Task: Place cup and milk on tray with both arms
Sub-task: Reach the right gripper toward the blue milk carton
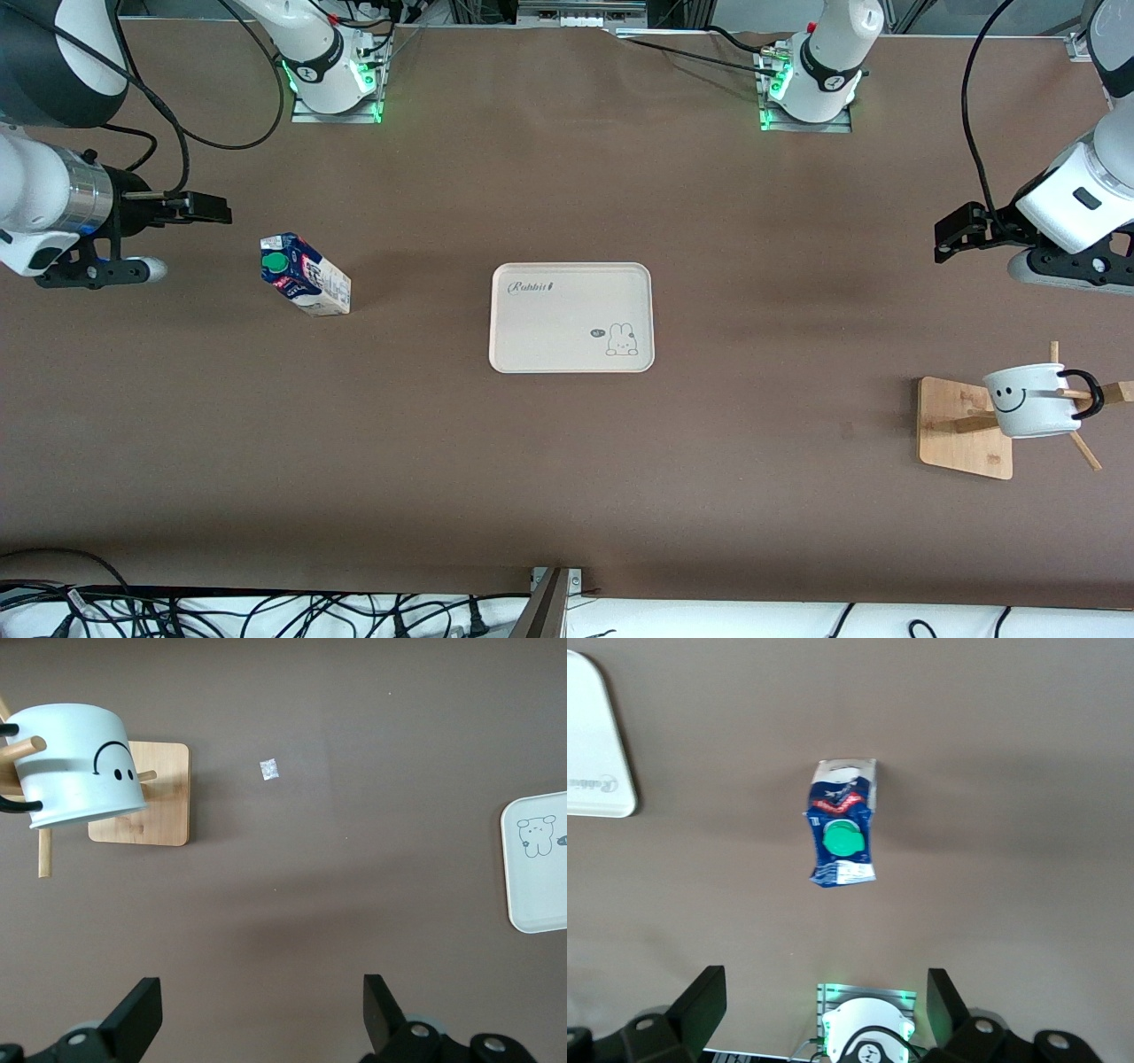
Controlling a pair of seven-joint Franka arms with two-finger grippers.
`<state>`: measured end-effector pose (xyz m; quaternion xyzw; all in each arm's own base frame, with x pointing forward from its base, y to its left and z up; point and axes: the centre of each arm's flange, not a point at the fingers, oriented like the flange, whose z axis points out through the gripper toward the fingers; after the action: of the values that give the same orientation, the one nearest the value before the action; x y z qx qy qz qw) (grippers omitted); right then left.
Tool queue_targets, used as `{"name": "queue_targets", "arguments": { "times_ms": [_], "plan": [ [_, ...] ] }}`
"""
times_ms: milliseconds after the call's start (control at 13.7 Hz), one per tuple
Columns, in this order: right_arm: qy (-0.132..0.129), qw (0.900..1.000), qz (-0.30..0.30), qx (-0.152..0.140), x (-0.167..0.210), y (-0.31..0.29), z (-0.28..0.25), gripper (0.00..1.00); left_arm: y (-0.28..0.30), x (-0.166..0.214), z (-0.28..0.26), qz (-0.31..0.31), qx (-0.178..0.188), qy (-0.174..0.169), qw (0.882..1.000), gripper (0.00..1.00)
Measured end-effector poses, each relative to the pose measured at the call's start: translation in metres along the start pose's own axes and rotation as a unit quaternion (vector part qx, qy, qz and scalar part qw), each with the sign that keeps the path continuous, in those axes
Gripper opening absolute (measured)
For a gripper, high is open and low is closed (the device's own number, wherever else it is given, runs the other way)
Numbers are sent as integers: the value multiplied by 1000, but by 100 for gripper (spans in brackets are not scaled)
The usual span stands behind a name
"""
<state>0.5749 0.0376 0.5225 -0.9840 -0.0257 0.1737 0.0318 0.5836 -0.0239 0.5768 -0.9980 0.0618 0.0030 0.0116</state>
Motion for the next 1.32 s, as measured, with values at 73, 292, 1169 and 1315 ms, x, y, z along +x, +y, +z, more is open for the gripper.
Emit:
{"name": "queue_targets", "arguments": {
  "times_ms": [73, 292, 1169, 1315],
  "plan": [
    [0, 1000, -1, 5, 1, -1, 1, 100, 0, 0, 0, 0, 0, 0, 1000, 100],
    [0, 1000, -7, 6, 8, -9, 9, 100, 0, 0, 0, 0, 0, 0, 1000, 100],
    [35, 999, -14, 1, 32, -21, 62, 100, 0, 0, 0, 0, 0, 0, 1000, 100],
    [41, 999, -11, 2, 32, -18, 59, 100, 0, 0, 0, 0, 0, 0, 1000, 100]
  ]
}}
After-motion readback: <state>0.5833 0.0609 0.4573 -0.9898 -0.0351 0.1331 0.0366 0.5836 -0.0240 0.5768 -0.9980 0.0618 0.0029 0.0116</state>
